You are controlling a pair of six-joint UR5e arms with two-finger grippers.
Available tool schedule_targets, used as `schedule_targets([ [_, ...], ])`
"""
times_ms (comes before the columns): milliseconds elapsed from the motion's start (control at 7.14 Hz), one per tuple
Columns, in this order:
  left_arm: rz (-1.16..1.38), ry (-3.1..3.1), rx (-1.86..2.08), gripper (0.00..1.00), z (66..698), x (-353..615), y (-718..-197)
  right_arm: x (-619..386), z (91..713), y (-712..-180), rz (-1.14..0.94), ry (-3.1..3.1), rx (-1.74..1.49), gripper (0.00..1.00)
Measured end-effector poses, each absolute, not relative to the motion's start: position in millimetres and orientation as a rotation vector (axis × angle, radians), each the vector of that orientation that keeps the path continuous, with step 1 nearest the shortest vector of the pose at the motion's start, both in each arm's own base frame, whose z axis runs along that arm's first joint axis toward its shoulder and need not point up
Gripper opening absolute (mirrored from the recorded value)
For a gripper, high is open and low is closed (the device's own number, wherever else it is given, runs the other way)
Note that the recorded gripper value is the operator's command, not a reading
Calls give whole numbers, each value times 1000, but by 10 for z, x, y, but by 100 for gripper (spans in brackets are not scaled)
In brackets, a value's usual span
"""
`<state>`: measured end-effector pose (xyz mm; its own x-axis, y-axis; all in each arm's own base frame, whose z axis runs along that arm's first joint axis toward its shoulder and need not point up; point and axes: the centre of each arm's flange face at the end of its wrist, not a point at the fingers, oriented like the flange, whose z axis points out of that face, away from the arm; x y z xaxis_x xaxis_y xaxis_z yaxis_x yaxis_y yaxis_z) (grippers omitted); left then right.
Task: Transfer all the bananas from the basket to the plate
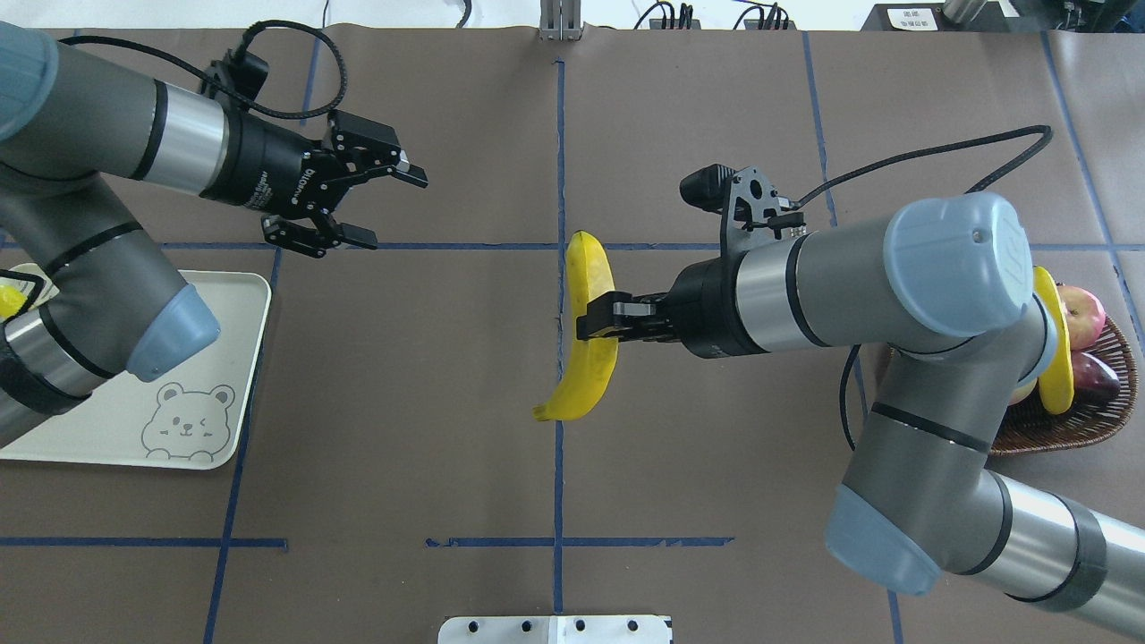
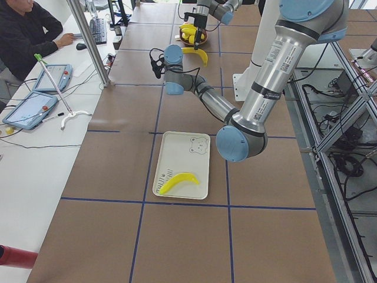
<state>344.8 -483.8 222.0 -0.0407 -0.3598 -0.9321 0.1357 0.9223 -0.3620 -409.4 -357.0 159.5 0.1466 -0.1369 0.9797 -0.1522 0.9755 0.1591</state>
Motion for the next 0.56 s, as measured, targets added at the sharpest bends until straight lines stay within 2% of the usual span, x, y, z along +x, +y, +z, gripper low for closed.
schedule_targets([
  [560,-379,1683,-227,100,1697,4184,-4279,-4255,1417,-3404,-12,-1460,244,0],
])
